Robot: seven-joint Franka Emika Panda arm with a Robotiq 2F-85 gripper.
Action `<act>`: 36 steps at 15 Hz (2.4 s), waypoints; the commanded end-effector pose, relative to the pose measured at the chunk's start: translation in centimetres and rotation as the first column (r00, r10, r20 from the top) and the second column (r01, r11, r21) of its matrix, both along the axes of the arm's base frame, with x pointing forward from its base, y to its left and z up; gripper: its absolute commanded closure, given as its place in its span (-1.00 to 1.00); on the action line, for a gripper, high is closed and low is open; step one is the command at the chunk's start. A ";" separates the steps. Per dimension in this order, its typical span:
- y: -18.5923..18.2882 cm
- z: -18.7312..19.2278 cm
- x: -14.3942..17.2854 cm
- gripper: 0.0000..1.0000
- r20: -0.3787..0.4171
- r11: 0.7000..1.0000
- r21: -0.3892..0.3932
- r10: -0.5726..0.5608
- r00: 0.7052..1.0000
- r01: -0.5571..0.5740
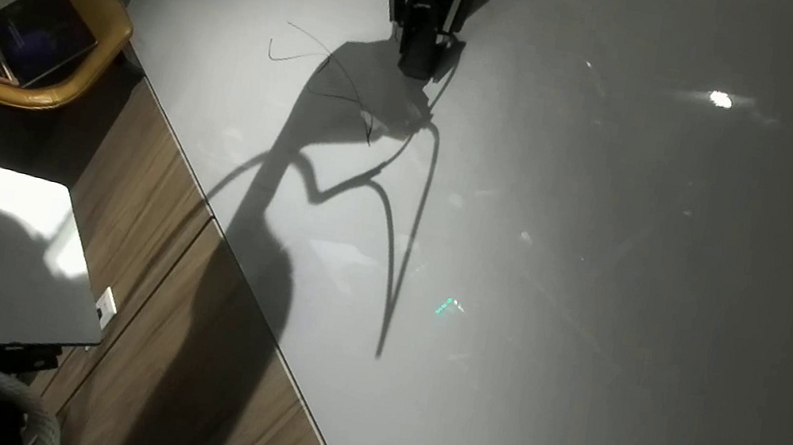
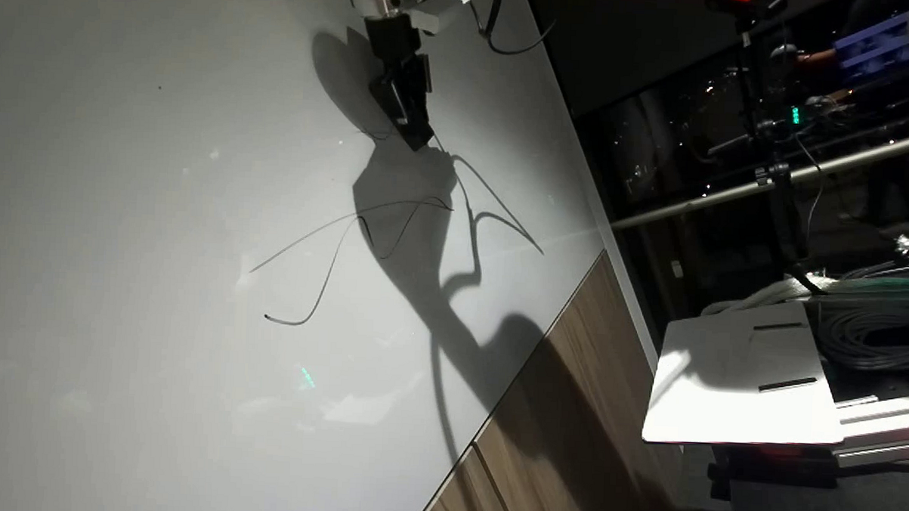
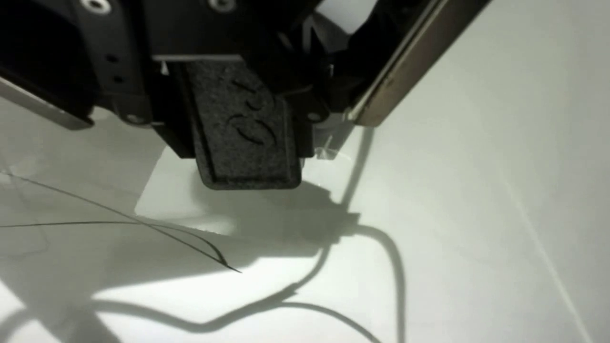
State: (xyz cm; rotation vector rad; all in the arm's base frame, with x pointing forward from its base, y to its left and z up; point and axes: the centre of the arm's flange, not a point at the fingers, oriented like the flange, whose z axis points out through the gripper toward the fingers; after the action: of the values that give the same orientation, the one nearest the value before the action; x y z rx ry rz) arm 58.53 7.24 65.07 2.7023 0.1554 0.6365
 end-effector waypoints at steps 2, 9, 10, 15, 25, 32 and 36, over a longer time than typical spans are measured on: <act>9.6 0.4 4.3 0.42 0.064 0.992 0.018 0.123 0.990 -0.125; 18.2 -3.1 4.9 0.42 0.011 0.982 -0.013 0.188 0.982 -0.188; 18.8 -4.2 4.8 0.42 -0.005 0.981 -0.017 0.191 0.982 -0.191; 26.4 -11.1 4.4 0.42 -0.087 0.969 -0.034 0.243 0.966 -0.247; 31.3 -14.5 5.7 0.42 -0.107 0.958 -0.076 0.270 0.957 -0.278; 26.3 -13.6 5.1 0.42 -0.080 0.959 -0.124 0.246 0.966 -0.255; 21.6 -13.3 4.1 0.42 -0.076 0.969 -0.139 0.195 0.978 -0.204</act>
State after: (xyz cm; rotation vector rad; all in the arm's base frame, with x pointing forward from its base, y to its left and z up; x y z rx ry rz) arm 60.13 35.62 50.07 2.6499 0.5283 0.4458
